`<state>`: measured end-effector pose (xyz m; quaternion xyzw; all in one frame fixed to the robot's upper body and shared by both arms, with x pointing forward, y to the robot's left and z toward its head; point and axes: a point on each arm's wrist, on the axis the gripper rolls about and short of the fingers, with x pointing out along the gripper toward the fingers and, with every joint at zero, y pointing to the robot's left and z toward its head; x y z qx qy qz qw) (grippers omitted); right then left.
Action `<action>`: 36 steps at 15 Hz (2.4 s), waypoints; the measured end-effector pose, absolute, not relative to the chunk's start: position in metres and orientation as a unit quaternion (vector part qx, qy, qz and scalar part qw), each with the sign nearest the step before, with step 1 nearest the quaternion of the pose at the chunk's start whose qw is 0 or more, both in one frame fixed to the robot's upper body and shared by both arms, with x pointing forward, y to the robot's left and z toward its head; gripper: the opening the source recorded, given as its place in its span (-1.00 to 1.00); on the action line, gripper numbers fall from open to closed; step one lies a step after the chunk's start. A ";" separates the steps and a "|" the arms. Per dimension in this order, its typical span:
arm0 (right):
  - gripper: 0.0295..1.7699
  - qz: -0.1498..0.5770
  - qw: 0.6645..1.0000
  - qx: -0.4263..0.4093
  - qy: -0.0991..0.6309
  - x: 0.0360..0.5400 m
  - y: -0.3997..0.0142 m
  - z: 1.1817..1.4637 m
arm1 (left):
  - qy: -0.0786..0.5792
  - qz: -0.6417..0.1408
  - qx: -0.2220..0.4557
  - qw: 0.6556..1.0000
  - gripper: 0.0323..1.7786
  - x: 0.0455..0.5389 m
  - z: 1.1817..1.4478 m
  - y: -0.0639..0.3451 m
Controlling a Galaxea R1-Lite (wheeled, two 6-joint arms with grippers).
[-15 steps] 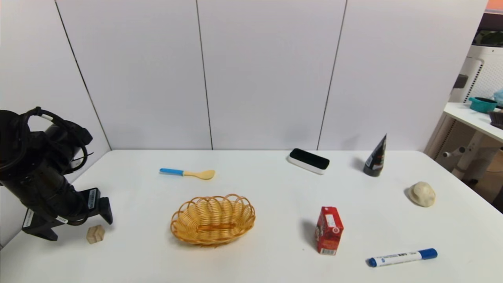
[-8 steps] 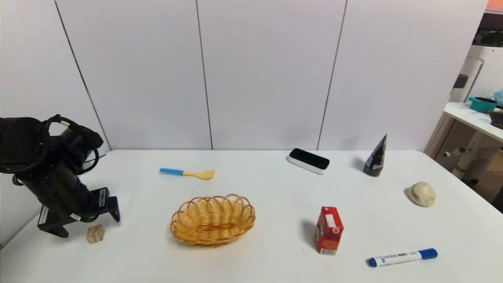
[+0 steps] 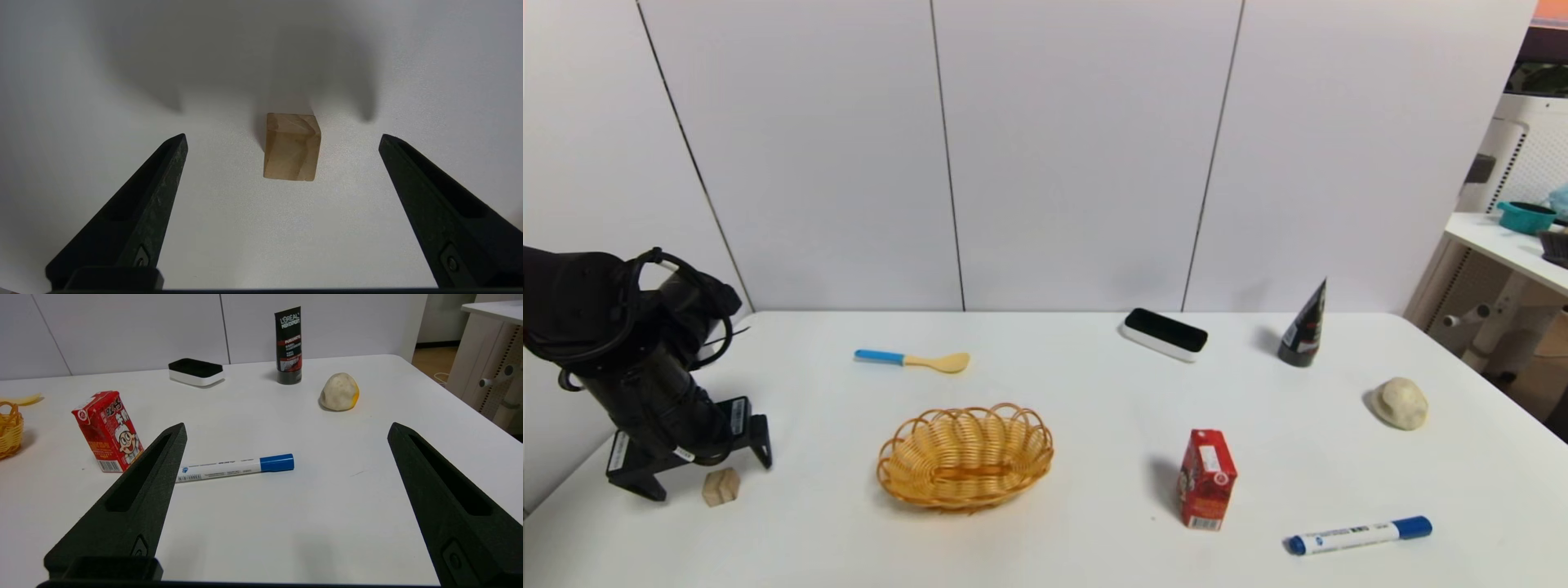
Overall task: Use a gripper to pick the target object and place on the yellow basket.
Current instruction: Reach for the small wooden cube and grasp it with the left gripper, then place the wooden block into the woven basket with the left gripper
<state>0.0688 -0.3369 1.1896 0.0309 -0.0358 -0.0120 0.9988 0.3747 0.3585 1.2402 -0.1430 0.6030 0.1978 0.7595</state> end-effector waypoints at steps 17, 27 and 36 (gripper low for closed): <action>0.92 -0.012 0.999 0.031 -0.036 0.069 -0.337 1.190 | 0.614 0.203 -0.150 0.748 0.90 0.382 1.226 0.360; 0.92 -0.012 0.999 0.031 -0.036 0.069 -0.337 1.190 | 0.618 0.203 -0.150 0.745 -0.58 0.384 1.223 0.360; 0.92 -0.012 0.999 0.031 -0.036 0.069 -0.337 1.190 | 0.483 0.102 -0.069 0.867 -0.58 0.393 1.303 0.344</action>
